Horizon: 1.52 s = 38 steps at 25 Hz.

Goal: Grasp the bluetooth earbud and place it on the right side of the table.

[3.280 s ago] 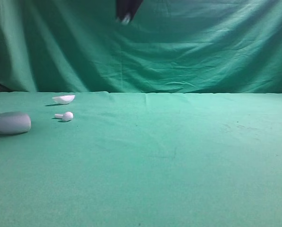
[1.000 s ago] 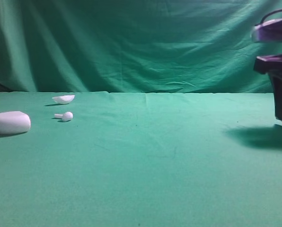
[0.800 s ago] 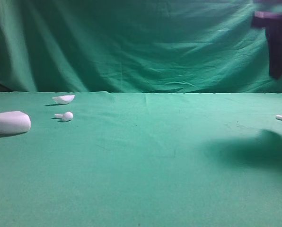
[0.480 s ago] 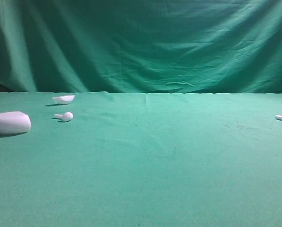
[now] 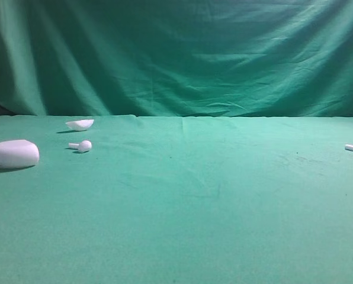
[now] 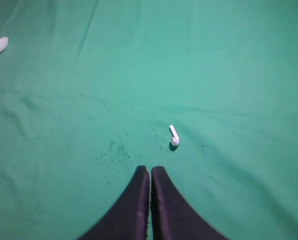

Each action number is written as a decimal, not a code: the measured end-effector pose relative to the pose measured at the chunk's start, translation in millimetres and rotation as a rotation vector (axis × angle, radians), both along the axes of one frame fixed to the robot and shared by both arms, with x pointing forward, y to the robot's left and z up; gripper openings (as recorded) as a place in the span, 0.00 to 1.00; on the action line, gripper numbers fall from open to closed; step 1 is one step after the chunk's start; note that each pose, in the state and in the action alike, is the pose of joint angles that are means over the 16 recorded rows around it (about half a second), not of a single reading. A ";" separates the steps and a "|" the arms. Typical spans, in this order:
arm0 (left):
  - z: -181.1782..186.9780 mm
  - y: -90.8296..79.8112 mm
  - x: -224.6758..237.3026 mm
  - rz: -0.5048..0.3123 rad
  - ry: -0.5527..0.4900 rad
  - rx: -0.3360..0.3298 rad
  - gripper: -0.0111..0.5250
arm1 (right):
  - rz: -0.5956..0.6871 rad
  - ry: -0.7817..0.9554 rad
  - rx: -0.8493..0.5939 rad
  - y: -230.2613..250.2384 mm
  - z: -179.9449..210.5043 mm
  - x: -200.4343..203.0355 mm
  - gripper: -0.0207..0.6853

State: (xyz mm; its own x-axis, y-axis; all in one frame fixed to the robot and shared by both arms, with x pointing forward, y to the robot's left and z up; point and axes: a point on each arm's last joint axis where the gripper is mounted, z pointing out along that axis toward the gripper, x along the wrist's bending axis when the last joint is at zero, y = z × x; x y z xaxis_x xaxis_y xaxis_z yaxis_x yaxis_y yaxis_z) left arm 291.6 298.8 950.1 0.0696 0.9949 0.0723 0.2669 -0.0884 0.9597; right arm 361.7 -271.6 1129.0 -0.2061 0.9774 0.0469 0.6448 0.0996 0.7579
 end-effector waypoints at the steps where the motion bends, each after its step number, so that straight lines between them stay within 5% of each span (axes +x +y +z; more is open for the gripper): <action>1: 0.0 0.0 0.0 0.000 0.000 0.000 0.02 | 0.000 -0.026 0.006 -1.8 -1.8 -10.6 0.03; 19: 0.0 0.0 0.0 0.000 0.000 0.000 0.02 | 0.004 -0.489 0.132 -19.5 -36.9 -120.1 0.03; 29: 0.0 0.0 0.0 0.000 0.000 0.000 0.02 | -0.008 -0.541 0.093 -22.1 -51.7 -118.6 0.03; 38: 0.0 0.0 0.0 0.000 0.000 0.000 0.02 | -0.035 -0.524 0.036 -20.1 -108.0 -87.8 0.03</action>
